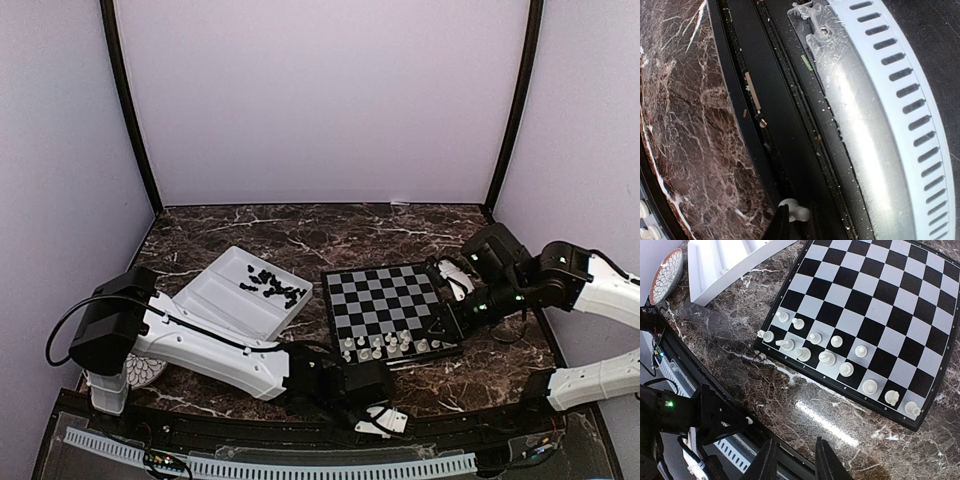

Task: Set up the chess pieces on the board
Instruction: Pick up the pawn from the corner of the board, then move the chessboard to the center of the board.

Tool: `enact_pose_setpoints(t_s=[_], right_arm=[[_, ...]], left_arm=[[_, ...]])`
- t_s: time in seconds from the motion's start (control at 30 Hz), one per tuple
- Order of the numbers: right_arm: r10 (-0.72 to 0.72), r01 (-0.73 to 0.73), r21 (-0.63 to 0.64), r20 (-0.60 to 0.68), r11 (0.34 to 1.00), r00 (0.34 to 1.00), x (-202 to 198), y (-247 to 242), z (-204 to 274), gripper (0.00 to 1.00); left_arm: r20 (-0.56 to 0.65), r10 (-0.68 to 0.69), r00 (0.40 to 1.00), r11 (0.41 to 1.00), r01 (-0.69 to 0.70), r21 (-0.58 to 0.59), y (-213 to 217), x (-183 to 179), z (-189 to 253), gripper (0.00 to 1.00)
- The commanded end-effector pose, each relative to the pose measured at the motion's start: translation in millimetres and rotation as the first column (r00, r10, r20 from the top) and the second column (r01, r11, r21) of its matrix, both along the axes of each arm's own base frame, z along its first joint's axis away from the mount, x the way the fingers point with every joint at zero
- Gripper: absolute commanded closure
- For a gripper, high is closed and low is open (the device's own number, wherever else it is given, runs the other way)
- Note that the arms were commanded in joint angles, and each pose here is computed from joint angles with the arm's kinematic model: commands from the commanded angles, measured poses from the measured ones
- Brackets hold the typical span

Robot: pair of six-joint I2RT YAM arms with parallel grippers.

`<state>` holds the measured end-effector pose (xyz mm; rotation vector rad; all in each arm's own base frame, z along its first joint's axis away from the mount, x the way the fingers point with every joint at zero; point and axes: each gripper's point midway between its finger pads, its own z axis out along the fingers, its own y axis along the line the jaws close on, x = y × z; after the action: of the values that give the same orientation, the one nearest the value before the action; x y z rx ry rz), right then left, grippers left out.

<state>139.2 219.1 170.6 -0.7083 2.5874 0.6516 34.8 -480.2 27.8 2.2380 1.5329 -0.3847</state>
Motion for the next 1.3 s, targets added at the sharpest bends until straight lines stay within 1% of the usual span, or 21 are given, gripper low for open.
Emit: enact_pose_setpoints(t_s=[0.0,0.07,0.1,0.3,0.47,0.57,0.6,0.63,0.67,0.77,0.8,0.83,0.87,0.9,0.93,1.03,1.07,1.1,1.17,1.23,1.27], right_arm=[[0.008,-0.009,0.015,0.039,1.0,0.999,5.7,4.6,13.4,0.72],[0.009,-0.01,0.014,0.044,1.0,0.999,6.4,4.4,15.1,0.72],[0.007,-0.008,0.013,0.049,1.0,0.999,7.3,3.9,16.6,0.72],[0.001,-0.002,0.008,0.082,1.0,0.997,12.5,2.9,28.2,0.72],[-0.026,0.026,-0.007,0.119,1.0,0.993,19.0,-3.2,36.9,0.72],[-0.086,0.093,-0.033,0.161,0.995,0.983,28.2,-17.1,42.9,0.72],[-0.114,0.122,-0.038,0.174,0.992,0.978,31.7,-23.1,45.2,0.72],[-0.141,0.151,-0.042,0.184,0.988,0.973,34.3,-29.4,47.1,0.72],[-0.169,0.18,-0.044,0.192,0.983,0.967,37.1,-35.7,48.6,0.72],[-0.237,0.252,-0.047,0.217,0.966,0.947,42.8,-53.4,51.6,0.7],[-0.257,0.274,-0.049,0.223,0.96,0.94,44.6,-59.0,52.1,0.7],[-0.278,0.297,-0.051,0.23,0.954,0.933,46.7,-64.7,52.9,0.7],[-0.295,0.314,-0.053,0.232,0.948,0.927,48.7,-69.1,53.2,0.69],[-0.306,0.326,-0.053,0.235,0.944,0.923,50.3,-72.3,54.0,0.69],[-0.316,0.338,-0.056,0.236,0.94,0.919,51.7,-75.2,53.6,0.69],[-0.341,0.367,-0.076,0.237,0.927,0.91,55.5,-83.0,49.0,0.69],[-0.351,0.38,-0.089,0.237,0.921,0.906,56.9,-86.3,45.8,0.69],[-0.369,0.402,-0.106,0.238,0.909,0.898,59.1,-91.1,42.0,0.69],[-0.409,0.448,-0.146,0.236,0.882,0.881,65.4,-102.2,32.6,0.69],[-0.449,0.489,-0.176,0.225,0.854,0.865,74.7,-110.3,22.2,0.71],[-0.467,0.505,-0.187,0.211,0.843,0.859,79.9,-113.6,15.8,0.73]], left_arm=[[-0.025,0.051,0.998,0.998,-0.052,-0.041,-8.3,8.4,17.0,0.94],[-0.048,0.065,0.997,0.996,-0.068,-0.051,-10.9,9.6,21.2,1.0],[-0.063,0.077,0.995,0.995,-0.081,-0.054,-11.6,11.0,22.9,1.0],[-0.123,0.155,0.98,0.984,-0.164,-0.064,-16.8,27.6,42.8,1.0],[-0.145,0.193,0.97,0.97,-0.211,-0.123,-29.9,44.8,74.0,1.0],[-0.164,0.277,0.947,0.932,-0.306,-0.193,-45.8,79.6,104.5,1.0],[-0.169,0.299,0.939,0.922,-0.33,-0.203,-49.1,88.5,110.2,1.0],[-0.178,0.347,0.921,0.909,-0.377,-0.177,-48.0,103.6,104.2,1.0],[-0.178,0.365,0.914,0.891,-0.398,-0.22,-58.4,115.5,123.7,1.0],[-0.204,0.441,0.874,0.838,-0.482,-0.255,-72.7,150.9,138.2,1.0],[-0.222,0.472,0.853,0.818,-0.518,-0.251,-73.7,162.3,135.1,1.0],[-0.233,0.482,0.844,0.804,-0.533,-0.266,-77.4,168.7,142.5,1.0],[-0.241,0.504,0.829,0.792,-0.555,-0.253,-78.6,176.2,135.8,1.0],[-0.246,0.507,0.826,0.784,-0.56,-0.266,-82.3,180.0,141.6,1.0],[-0.245,0.518,0.82,0.779,-0.57,-0.26,-83.7,183.5,135.7,1.0],[-0.265,0.52,0.812,0.766,-0.581,-0.276,-94.6,188.2,134.8,1.0],[-0.279,0.521,0.806,0.767,-0.586,-0.262,-98.2,187.7,125.8,1.0],[-0.289,0.519,0.805,0.76,-0.589,-0.274,-102.9,189.0,129.8,1.0],[-0.302,0.53,0.793,0.753,-0.604,-0.263,-110.2,191.9,119.5,1.0],[-0.3,0.537,0.789,0.744,-0.61,-0.273,-114.7,195.8,122.0,1.0],[-0.313,0.55,0.774,0.728,-0.628,-0.274,-115.6,197.4,125.9,1.0]])
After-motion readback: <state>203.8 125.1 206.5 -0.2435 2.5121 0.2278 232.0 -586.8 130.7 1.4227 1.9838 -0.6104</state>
